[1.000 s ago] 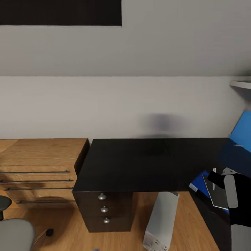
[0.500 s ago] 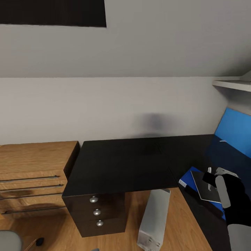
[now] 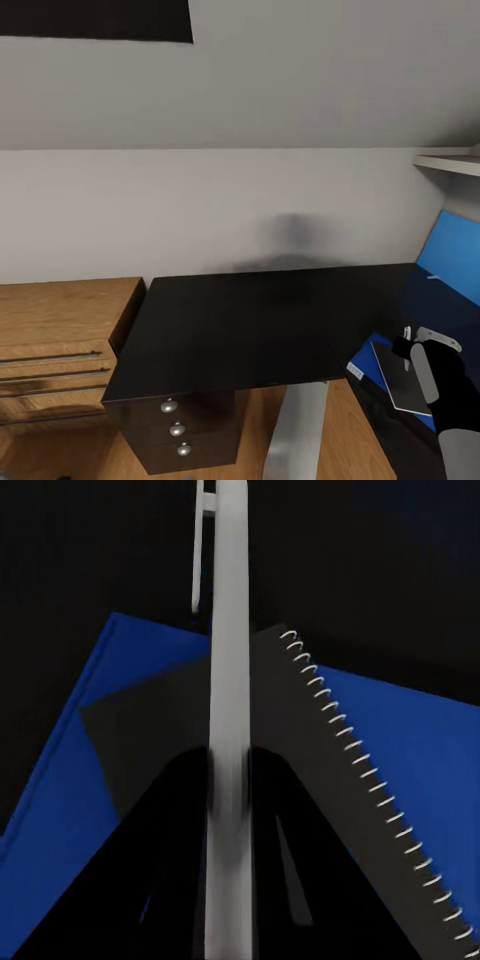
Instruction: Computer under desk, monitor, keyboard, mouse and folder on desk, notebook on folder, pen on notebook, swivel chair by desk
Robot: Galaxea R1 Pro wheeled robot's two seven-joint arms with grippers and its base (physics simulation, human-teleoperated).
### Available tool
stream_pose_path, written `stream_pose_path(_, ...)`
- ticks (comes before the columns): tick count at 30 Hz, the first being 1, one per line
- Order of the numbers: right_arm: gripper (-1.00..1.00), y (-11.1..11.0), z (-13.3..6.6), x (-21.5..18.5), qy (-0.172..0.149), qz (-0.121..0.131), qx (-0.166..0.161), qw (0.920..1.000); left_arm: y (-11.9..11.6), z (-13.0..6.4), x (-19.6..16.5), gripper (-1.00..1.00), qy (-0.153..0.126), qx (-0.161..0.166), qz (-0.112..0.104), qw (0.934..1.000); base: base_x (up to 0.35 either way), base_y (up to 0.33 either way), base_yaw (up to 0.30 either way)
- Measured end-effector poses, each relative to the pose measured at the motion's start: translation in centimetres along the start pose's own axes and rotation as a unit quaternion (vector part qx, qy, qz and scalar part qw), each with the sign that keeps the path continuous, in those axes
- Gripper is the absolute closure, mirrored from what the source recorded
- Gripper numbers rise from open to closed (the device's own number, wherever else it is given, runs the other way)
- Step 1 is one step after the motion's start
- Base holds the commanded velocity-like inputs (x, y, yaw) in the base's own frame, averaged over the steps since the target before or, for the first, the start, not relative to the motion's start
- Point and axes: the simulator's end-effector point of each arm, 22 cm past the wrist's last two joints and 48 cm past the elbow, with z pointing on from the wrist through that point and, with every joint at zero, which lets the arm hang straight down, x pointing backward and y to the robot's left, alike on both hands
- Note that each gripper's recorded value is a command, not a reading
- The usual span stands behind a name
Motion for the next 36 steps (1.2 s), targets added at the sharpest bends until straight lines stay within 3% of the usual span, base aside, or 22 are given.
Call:
stream_pose_path(5,1.00,-0.3,0.6,0.8,0.007,-0.001,0.005,1.0000,0.0,0.0,0.0,-1.00,0.000,0.000,0.000,1.0000,0.035,-0.011,0.000)
stream_pose_path(11,1.00,-2.7,2.6,3.4,0.028,-0.023,0.040,0.9985,0.0,0.0,0.0,-1.00,0.000,0.000,0.000,1.0000,0.002,-0.001,0.000)
stream_pose_path(27,1.00,-2.6,2.7,3.8,0.031,-0.034,0.042,0.9981,0.0,0.0,0.0,-1.00,0.000,0.000,0.000,1.0000,0.000,0.000,0.000)
stream_pose_path(28,-1.00,-2.6,2.7,3.8,0.031,-0.034,0.042,0.9981,0.0,0.0,0.0,-1.00,0.000,0.000,0.000,1.0000,0.000,0.000,0.000)
stream_pose_path(36,-1.00,-2.5,2.7,3.7,0.030,-0.034,0.040,0.9982,0.0,0.0,0.0,-1.00,0.000,0.000,0.000,1.0000,0.000,0.000,0.000)
